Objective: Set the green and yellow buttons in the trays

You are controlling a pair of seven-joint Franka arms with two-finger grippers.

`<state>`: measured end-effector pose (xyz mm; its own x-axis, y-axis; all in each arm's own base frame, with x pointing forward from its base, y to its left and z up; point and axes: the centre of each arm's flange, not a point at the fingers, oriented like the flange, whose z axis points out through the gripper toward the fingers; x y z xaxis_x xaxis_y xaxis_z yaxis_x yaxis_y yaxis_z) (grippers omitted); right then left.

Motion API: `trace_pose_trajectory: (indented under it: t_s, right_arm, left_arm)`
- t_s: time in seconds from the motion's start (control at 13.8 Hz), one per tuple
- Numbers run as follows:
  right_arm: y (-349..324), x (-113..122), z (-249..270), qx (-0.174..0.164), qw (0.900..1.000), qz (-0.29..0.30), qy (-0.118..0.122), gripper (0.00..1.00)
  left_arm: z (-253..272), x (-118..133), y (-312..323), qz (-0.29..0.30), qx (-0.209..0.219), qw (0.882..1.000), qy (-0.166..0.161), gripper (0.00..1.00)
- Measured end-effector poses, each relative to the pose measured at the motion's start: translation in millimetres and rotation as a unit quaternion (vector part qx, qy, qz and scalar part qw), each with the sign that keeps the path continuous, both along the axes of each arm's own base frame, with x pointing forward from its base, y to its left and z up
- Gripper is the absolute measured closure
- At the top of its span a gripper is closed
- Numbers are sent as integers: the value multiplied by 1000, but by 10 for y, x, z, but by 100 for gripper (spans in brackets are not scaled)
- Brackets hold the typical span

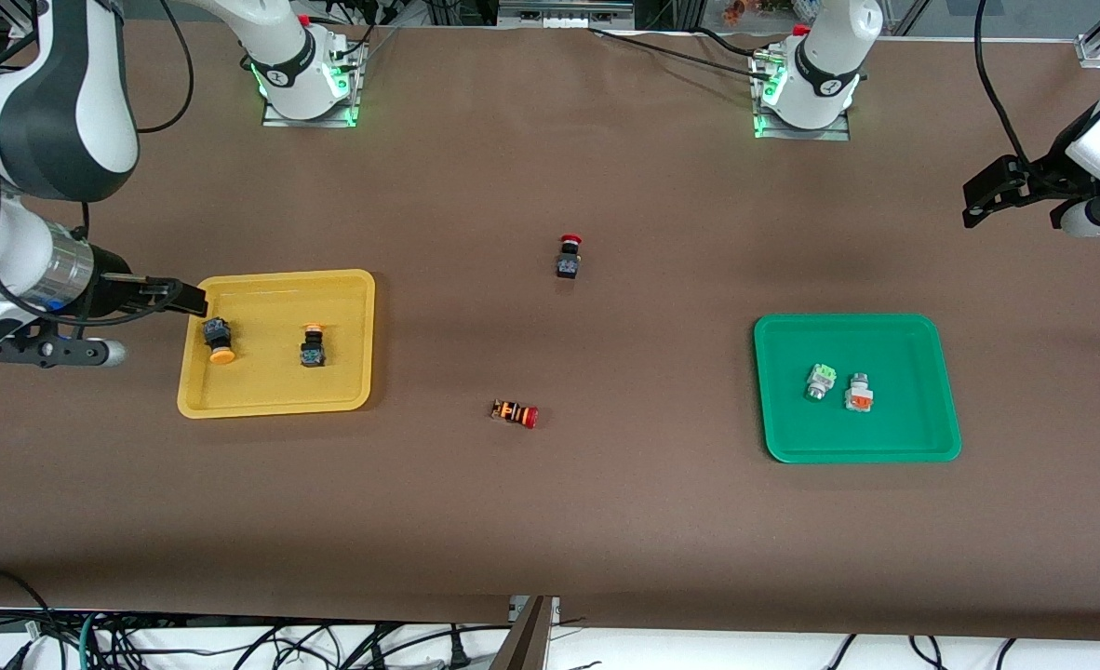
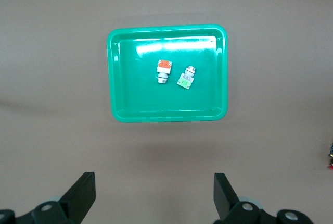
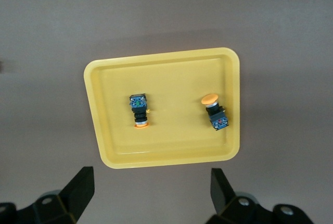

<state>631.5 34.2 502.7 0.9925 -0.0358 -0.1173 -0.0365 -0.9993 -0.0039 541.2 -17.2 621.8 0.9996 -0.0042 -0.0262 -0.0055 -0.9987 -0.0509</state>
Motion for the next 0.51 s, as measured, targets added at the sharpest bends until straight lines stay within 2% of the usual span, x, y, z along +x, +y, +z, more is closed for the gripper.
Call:
trace_pose_trajectory:
  t_s: [0.29, 0.51]
  right_arm:
    - [-115, -32, 225, 5, 1000, -1, -17, 1]
    - [-328, -164, 562, 23, 999, -12, -38, 1]
  left_arm:
    - [0, 0, -1, 0, 0, 1000, 0, 0]
    - [0, 0, -1, 0, 0, 1000, 0, 0]
